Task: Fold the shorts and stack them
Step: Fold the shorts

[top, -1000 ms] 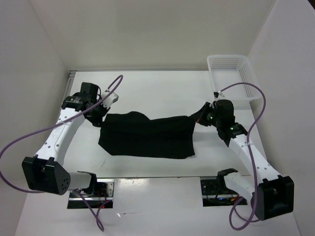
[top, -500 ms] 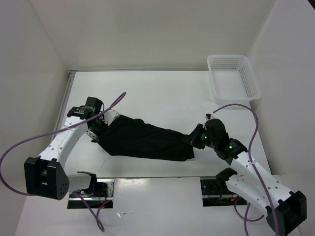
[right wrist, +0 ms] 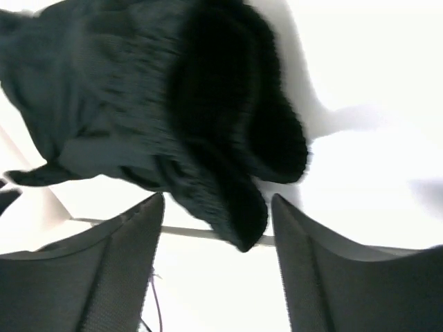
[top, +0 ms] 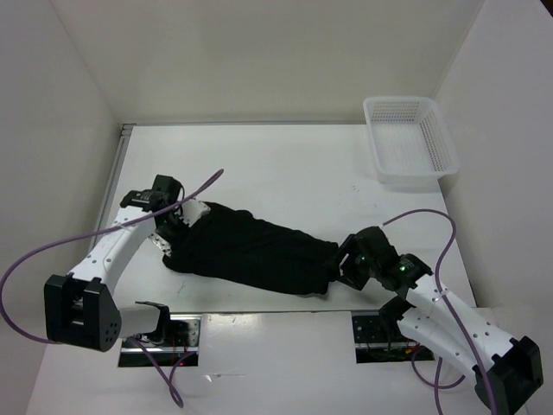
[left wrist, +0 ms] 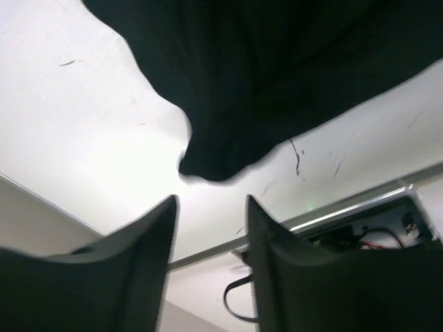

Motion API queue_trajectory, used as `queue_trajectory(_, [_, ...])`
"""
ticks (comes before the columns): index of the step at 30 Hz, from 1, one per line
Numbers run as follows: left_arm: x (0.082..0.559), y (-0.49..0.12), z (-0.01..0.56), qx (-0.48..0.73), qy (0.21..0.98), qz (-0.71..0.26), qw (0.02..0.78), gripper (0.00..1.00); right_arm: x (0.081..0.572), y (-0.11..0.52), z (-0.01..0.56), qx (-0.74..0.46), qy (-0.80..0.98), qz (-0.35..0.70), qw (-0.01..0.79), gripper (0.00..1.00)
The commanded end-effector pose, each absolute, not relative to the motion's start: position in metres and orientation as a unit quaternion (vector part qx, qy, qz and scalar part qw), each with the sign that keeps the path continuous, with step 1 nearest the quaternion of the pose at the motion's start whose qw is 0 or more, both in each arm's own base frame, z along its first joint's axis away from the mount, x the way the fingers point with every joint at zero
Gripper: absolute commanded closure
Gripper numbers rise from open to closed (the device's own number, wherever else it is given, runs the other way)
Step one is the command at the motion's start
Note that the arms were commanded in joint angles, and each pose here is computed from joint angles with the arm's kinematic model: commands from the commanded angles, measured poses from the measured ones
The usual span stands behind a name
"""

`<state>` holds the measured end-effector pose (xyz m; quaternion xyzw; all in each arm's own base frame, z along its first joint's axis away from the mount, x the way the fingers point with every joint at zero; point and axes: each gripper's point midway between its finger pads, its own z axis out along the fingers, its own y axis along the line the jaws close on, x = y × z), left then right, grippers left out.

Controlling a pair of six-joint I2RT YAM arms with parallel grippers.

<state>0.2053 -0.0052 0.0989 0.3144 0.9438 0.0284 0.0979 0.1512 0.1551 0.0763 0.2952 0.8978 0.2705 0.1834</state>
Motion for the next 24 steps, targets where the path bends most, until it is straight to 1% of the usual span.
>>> queue_trajectory(1, [0.197,-0.009,0.114,0.343,0.935,0.01,0.091,0.44,0.141,0.144,0.066,0.328,0.898,0.241,0.168,0.26])
queue_trajectory(2, [0.199,-0.011,0.119,0.343,0.934,0.007,0.097,0.35,0.141,0.145,0.067,0.327,0.897,0.245,0.171,0.14])
queue_trajectory(3, [0.205,-0.012,0.128,0.347,0.931,0.011,0.114,0.25,0.143,0.143,0.069,0.328,0.895,0.246,0.178,0.1])
queue_trajectory(4, [0.221,-0.013,0.142,0.337,0.93,0.022,0.146,0.0,0.143,0.144,0.069,0.332,0.893,0.246,0.177,0.07])
queue_trajectory(5, [0.232,-0.011,0.148,0.327,0.93,0.034,0.162,0.0,0.143,0.143,0.067,0.333,0.895,0.242,0.174,0.0])
queue_trajectory(8, [0.275,-0.003,0.149,0.28,0.94,0.058,0.186,0.0,0.15,0.146,0.066,0.32,0.9,0.236,0.181,0.0])
queue_trajectory(9, [0.29,-0.002,0.136,0.272,0.944,0.056,0.177,0.0,0.154,0.146,0.062,0.322,0.902,0.224,0.178,0.0])
queue_trajectory(11, [0.305,-0.007,0.114,0.275,0.947,0.042,0.161,0.0,0.163,0.146,0.065,0.314,0.905,0.214,0.19,0.0])
queue_trajectory(12, [0.316,-0.012,0.111,0.276,0.945,0.034,0.171,0.0,0.165,0.151,0.062,0.3,0.912,0.204,0.191,0.0])
queue_trajectory(14, [0.329,-0.02,0.097,0.28,0.945,0.013,0.169,0.0,0.184,0.149,0.074,0.289,0.911,0.179,0.233,0.0])
queue_trajectory(15, [0.336,-0.021,0.091,0.279,0.944,0.014,0.174,0.0,0.191,0.147,0.069,0.283,0.915,0.153,0.241,0.0])
queue_trajectory(16, [0.343,-0.02,0.088,0.278,0.944,0.02,0.174,0.0,0.197,0.151,0.072,0.267,0.919,0.152,0.246,0.0])
queue_trajectory(17, [0.347,-0.02,0.072,0.279,0.947,0.017,0.16,0.0,0.202,0.151,0.067,0.262,0.921,0.144,0.251,0.0])
queue_trajectory(18, [0.352,-0.019,0.069,0.278,0.947,0.023,0.16,0.0,0.204,0.153,0.061,0.257,0.927,0.128,0.241,0.0])
queue_trajectory(20, [0.358,-0.013,0.057,0.272,0.949,0.029,0.154,0.0,0.211,0.155,0.062,0.239,0.93,0.115,0.257,0.0])
queue_trajectory(22, [0.362,-0.014,0.054,0.272,0.949,0.03,0.158,0.03,0.218,0.159,0.078,0.227,0.924,0.107,0.288,0.0])
queue_trajectory(24, [0.364,-0.016,0.051,0.268,0.95,0.023,0.16,0.16,0.219,0.159,0.087,0.216,0.924,0.104,0.298,0.01])
